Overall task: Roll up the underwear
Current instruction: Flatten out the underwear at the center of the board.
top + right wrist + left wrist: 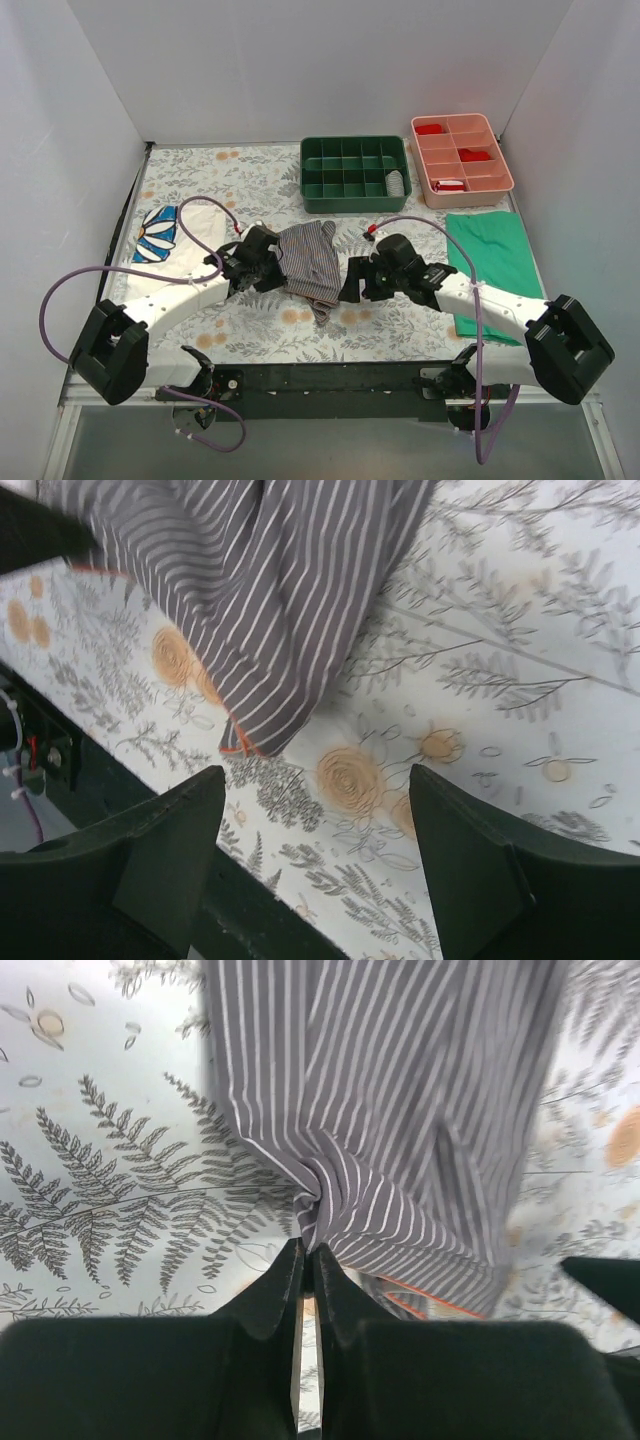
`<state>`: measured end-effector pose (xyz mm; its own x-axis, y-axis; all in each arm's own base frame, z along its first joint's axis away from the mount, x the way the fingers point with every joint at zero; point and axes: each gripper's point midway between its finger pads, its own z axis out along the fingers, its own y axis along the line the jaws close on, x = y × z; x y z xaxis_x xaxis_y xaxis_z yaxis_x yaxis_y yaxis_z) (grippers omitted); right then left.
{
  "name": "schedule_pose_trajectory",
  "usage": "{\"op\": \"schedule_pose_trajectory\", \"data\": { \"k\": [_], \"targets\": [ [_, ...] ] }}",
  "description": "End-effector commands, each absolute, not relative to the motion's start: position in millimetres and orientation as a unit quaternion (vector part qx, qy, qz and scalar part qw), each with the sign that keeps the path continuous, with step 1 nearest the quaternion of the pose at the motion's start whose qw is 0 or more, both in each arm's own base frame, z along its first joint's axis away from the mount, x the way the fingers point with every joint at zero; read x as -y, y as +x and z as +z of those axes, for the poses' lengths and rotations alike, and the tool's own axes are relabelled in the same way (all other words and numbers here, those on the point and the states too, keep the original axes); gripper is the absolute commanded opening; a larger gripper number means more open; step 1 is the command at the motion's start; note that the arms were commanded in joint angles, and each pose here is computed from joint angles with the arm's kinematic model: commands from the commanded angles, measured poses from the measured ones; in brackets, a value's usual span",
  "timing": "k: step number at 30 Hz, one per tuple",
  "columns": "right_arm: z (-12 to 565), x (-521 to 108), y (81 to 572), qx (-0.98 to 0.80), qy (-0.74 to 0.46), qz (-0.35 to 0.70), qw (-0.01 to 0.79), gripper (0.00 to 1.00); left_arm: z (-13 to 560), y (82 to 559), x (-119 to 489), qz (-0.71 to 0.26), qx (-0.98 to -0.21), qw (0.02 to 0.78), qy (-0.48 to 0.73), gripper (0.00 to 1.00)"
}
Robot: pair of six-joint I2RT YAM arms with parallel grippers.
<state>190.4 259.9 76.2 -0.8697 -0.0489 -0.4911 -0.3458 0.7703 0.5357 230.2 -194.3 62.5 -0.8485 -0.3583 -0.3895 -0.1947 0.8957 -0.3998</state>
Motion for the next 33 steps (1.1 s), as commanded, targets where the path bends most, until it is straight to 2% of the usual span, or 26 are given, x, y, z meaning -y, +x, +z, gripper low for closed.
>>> {"op": "schedule_pose_trajectory", "data": {
  "k": [1,5,11,17,22,26,33],
  "targets": [
    [81.3,-276.0,171.8,-0.900,-0.134,0.342,0.233,0.79,111.5,248.8,191.0,-0.170,-0.931,0.288,-0.147,0.00],
    [82.9,-284.5,163.1,-0.897,-0.141,0.344,0.240,0.73,132.8,257.0,188.7,-0.164,-0.925,0.307,-0.151,0.00],
    [92.9,-305.8,155.8,-0.890,-0.150,0.341,0.263,0.72,131.8,256.7,186.9,-0.155,-0.927,0.301,-0.159,0.00],
    [80.1,-327.5,153.0,-0.903,-0.161,0.280,0.283,0.75,132.9,258.3,187.0,-0.155,-0.926,0.303,-0.164,0.00],
    [70.2,-327.6,165.9,-0.916,-0.132,0.220,0.308,0.72,129.8,255.8,183.4,-0.148,-0.927,0.300,-0.170,0.00],
    [61.7,-321.0,164.8,-0.925,-0.121,0.189,0.306,0.67,130.9,255.4,184.1,-0.151,-0.926,0.301,-0.169,0.00],
    [46.9,-329.1,157.7,-0.928,-0.136,0.192,0.288,0.65,129.3,257.8,186.5,-0.151,-0.927,0.299,-0.168,0.00]
  ]
}}
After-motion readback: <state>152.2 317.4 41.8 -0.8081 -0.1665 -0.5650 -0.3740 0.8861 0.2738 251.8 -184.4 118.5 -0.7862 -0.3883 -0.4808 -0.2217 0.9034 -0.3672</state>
